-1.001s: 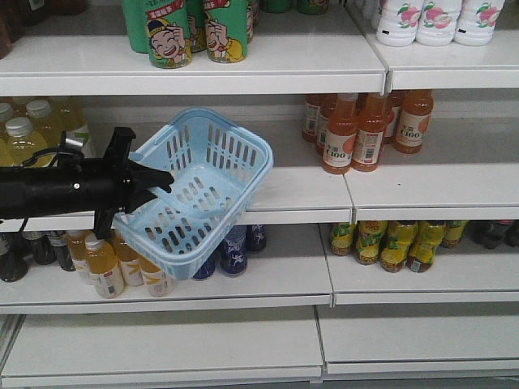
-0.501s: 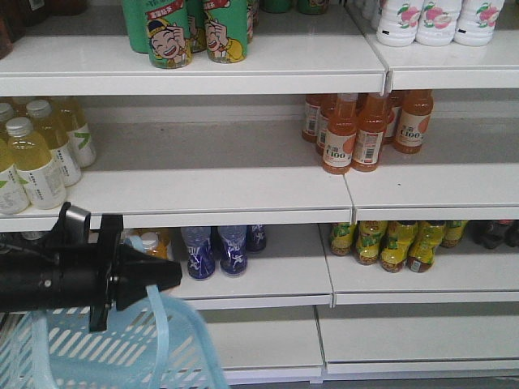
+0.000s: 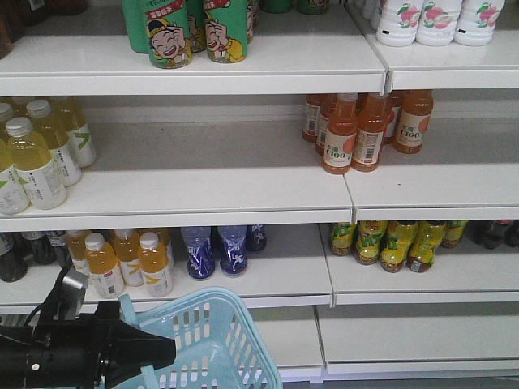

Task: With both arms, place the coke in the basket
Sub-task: 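Lift the basket off the shelf with the left gripper and lower it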

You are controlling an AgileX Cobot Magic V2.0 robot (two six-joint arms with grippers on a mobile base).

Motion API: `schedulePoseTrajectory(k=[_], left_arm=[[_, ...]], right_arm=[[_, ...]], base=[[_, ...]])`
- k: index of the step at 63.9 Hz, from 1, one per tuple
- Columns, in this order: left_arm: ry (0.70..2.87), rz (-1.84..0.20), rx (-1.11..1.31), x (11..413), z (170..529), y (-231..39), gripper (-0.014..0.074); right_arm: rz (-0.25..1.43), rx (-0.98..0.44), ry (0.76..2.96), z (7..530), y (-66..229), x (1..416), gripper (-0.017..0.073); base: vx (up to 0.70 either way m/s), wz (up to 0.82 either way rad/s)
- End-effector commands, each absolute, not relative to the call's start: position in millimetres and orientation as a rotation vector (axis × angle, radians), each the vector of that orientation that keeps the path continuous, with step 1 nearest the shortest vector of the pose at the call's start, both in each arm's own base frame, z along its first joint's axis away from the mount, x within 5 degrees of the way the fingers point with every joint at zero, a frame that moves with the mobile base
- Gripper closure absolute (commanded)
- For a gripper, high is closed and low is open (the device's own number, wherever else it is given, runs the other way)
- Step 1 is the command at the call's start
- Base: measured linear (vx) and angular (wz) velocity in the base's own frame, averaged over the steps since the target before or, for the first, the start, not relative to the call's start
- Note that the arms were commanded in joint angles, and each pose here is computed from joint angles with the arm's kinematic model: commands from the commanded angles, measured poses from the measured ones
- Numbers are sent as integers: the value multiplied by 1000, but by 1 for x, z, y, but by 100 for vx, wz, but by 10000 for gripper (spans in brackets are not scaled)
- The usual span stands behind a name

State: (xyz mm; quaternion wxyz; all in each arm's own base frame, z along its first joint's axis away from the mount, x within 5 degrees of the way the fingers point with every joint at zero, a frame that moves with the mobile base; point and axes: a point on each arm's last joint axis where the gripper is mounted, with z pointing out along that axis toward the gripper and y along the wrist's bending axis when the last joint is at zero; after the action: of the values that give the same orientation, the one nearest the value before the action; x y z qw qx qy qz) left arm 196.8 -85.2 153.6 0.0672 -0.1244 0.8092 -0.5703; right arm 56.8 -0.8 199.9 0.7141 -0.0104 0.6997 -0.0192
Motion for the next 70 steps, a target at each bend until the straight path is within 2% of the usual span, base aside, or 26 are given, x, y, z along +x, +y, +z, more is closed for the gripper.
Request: schedulePoseTrajectory(k=[1, 18, 32, 42, 57, 70], left_arm=[[2296, -1853, -305, 198, 173, -89, 601], [2244, -1858, -357, 203, 176, -88, 601], [2237, -1842, -231, 223, 193, -90, 601], [2226, -1854, -237, 237, 205, -91, 601], [2268, -1856, -186, 235, 207, -110, 601], [2279, -1828, -201, 236, 205, -114, 601]], right_arm=[[-47, -35, 1487, 204, 0, 57, 569], [-47, -35, 1487, 204, 0, 57, 569], [-47, -35, 1487, 204, 0, 57, 569], [-47, -35, 1487, 204, 0, 57, 569], [-47, -35, 1487, 204, 0, 57, 569], [-47, -35, 1487, 204, 0, 57, 569]], base=[[0, 0], [0, 0], [0, 0], [0, 0], [0, 0], [0, 0]])
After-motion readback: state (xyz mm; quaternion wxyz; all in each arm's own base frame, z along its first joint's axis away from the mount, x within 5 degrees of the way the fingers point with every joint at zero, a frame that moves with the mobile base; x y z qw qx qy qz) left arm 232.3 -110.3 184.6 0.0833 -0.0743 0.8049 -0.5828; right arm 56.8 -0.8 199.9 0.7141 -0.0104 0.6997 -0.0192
